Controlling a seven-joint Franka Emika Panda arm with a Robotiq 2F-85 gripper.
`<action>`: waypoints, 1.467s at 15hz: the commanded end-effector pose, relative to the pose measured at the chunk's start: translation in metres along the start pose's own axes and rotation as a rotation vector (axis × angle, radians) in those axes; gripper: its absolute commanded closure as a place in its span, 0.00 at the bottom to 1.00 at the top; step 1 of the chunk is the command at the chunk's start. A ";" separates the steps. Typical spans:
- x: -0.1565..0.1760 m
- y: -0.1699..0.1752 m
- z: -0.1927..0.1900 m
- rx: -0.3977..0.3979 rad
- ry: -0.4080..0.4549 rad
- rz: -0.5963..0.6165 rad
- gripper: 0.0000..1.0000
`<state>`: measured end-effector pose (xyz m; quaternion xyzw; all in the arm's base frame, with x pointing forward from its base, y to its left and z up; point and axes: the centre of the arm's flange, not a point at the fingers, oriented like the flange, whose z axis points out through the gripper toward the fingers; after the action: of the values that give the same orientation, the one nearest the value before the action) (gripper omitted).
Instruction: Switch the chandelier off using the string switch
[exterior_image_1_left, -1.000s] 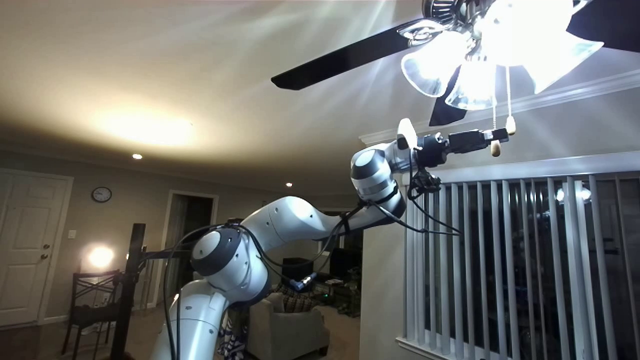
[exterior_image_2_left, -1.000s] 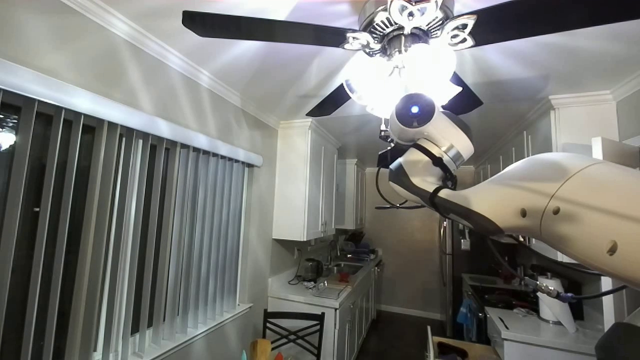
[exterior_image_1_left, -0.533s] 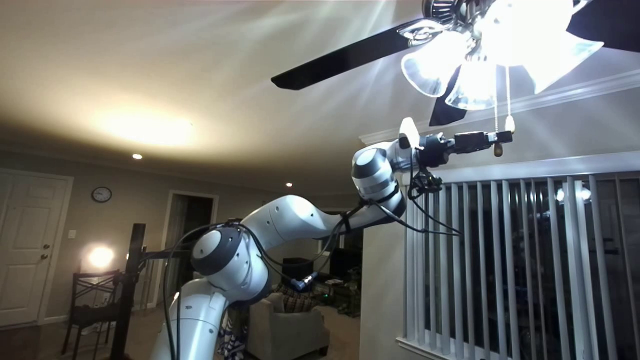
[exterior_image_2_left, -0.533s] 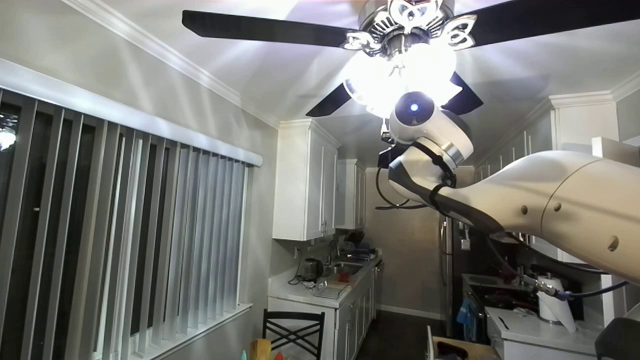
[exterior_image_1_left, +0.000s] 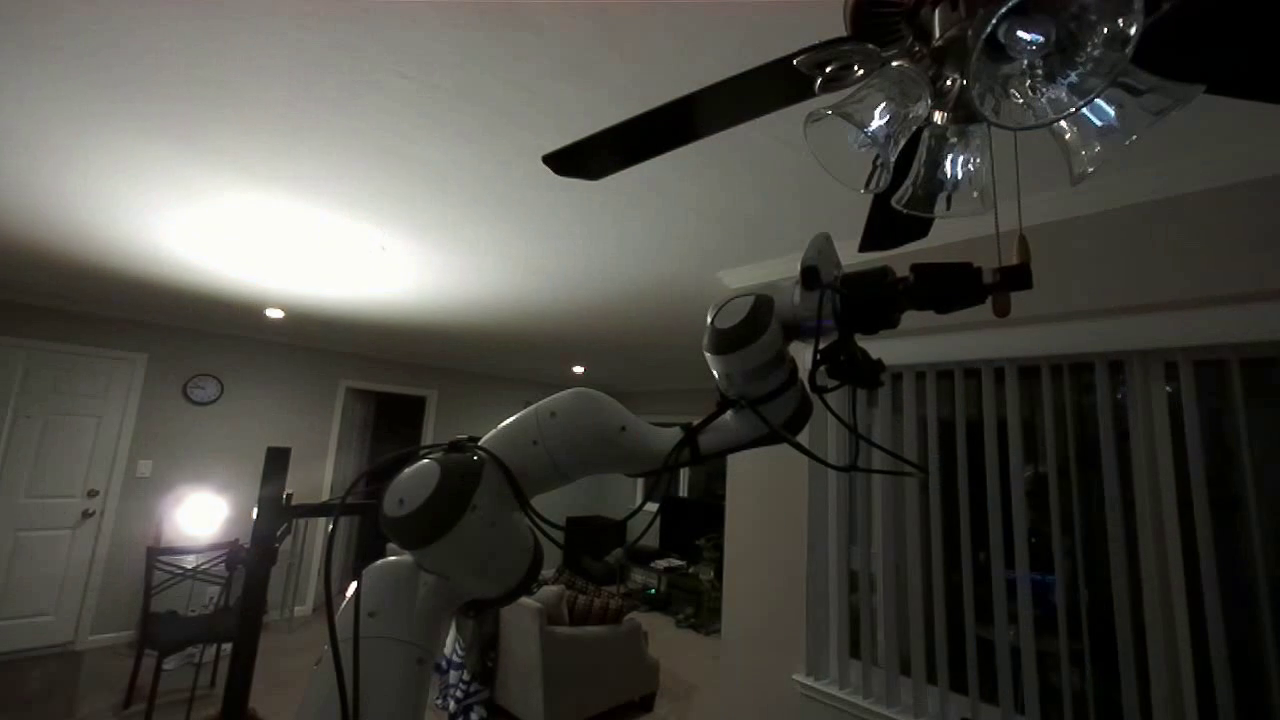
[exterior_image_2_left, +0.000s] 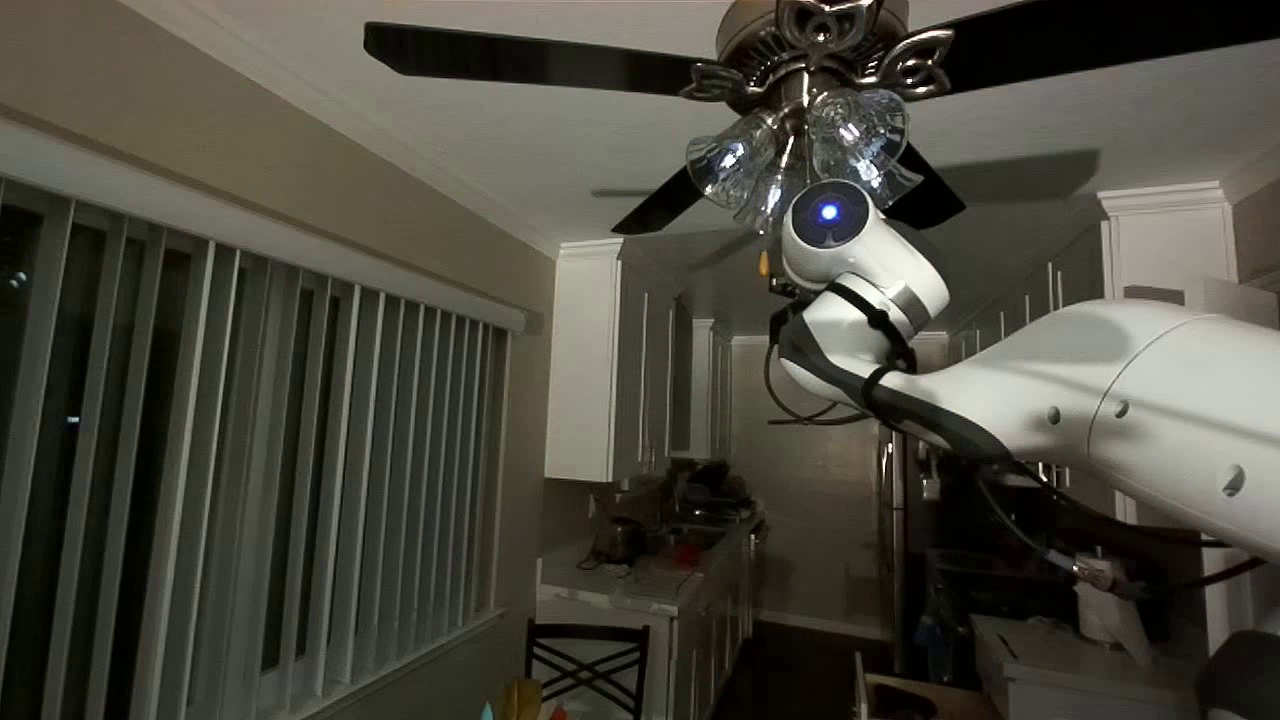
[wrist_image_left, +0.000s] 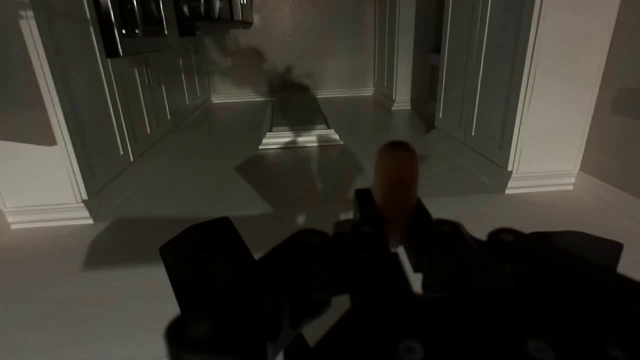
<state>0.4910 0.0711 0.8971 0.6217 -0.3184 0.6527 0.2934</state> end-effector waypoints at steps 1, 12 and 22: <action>-0.011 0.008 0.003 0.008 -0.075 -0.089 0.94; -0.026 0.016 0.002 -0.003 -0.135 -0.214 0.41; -0.058 0.047 -0.004 0.020 -0.244 -0.273 0.00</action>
<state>0.4771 0.0554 0.8513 0.7153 -0.2721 0.5529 0.3295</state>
